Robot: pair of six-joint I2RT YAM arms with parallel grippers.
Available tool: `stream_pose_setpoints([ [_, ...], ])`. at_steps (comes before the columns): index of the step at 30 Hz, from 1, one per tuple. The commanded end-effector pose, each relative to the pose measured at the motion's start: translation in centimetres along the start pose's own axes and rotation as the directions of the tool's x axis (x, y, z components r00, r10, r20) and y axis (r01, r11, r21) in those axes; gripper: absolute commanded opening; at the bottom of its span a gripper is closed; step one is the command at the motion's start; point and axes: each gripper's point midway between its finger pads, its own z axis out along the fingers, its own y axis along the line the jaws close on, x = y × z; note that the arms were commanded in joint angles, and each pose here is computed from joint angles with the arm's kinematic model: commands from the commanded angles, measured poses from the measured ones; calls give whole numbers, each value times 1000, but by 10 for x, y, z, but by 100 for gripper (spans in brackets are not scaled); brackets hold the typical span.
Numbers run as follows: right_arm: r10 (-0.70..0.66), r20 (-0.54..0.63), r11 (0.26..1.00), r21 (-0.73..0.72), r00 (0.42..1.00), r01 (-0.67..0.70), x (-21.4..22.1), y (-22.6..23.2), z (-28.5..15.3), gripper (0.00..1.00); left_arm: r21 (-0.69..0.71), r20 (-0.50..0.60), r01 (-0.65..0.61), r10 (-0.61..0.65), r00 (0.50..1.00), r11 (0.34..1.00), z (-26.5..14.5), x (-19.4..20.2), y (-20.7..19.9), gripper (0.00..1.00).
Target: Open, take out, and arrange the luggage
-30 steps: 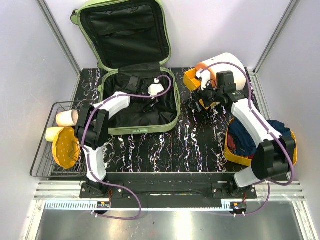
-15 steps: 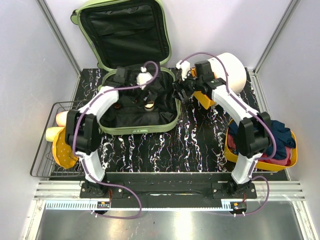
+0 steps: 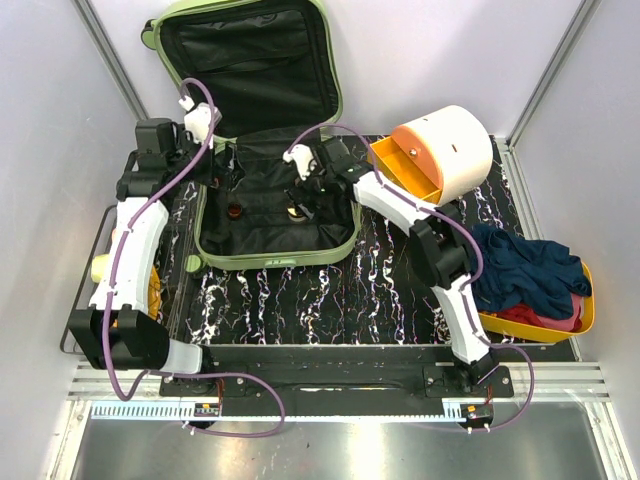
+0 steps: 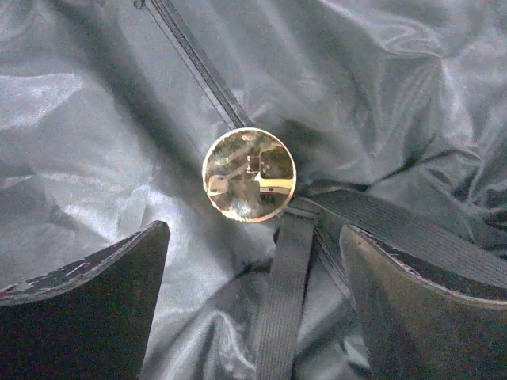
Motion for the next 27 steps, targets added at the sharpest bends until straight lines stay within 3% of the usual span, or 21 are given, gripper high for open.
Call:
stream_pose_setpoints([
  [1, -45, -9, 996, 73, 999, 46, -20, -6, 11, 98, 0, -4, 176, -176, 984, 984, -8, 7, 3, 99],
  [19, -82, -80, 995, 52, 993, 86, 5, 15, 61, 93, 22, 62, 213, -214, 975, 977, -3, -5, 5, 99],
  [27, -89, -70, 993, 67, 994, 94, 4, 14, 72, 74, 5, 60, 215, -214, 975, 977, -5, 2, 6, 99],
])
